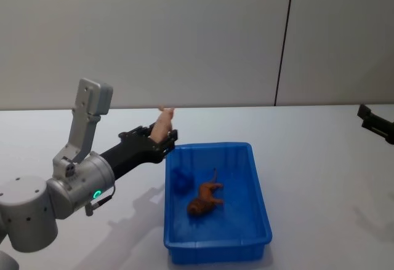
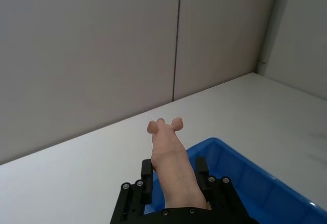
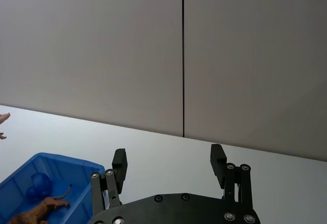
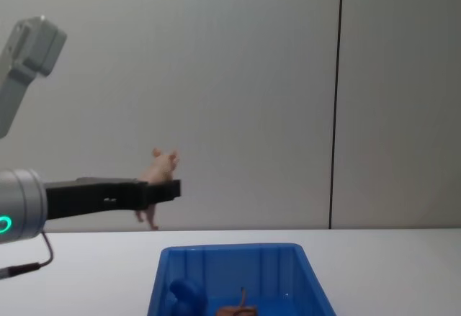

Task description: Pick up the two dolls from the table and place them into the box.

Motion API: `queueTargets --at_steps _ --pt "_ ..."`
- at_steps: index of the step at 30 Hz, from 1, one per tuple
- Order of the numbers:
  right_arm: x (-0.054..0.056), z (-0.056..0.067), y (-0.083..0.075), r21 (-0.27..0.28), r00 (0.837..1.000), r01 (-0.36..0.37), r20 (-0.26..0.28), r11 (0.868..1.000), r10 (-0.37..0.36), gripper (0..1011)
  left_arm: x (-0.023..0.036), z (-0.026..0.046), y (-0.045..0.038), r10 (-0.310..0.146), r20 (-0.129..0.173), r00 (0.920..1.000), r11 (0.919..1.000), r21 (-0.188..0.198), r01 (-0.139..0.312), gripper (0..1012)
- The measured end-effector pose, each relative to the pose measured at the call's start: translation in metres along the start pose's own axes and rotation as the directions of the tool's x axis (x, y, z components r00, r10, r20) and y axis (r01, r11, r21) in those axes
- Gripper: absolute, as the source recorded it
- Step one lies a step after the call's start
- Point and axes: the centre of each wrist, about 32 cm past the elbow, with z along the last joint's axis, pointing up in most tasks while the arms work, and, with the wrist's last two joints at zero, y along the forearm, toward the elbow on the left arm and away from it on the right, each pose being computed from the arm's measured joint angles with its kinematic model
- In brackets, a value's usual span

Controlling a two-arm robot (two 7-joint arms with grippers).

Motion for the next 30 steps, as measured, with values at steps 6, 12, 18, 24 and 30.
queueTargets --at_steps 6,12,18,24,30 --pt "0.0 0.0 0.0 0.0 1.0 0.0 0.0 1.0 0.0 1001 -0.0006 0.0051 -0.0079 -0.091 -0.004 0.9959 0.9957 -0.017 0.091 511" --pt "0.0 0.0 0.0 0.0 1.0 0.0 0.0 1.0 0.0 1001 0.0003 0.0067 -0.0178 -0.181 -0.03 0.983 0.9835 -0.003 0.181 511" --pt "0.0 0.0 0.0 0.0 1.0 0.0 0.0 1.0 0.0 1001 0.0021 0.0045 -0.0285 -0.246 -0.076 0.9663 0.968 0.032 0.249 511" --pt "0.0 0.0 0.0 0.0 1.0 0.0 0.0 1.0 0.0 1001 0.0043 -0.0019 -0.0385 -0.268 -0.133 0.9542 0.9572 0.076 0.279 511" --pt "0.0 0.0 0.0 0.0 1.0 0.0 0.0 1.0 0.0 1001 0.0061 -0.0082 -0.0456 -0.269 -0.175 0.9472 0.9507 0.11 0.29 642"
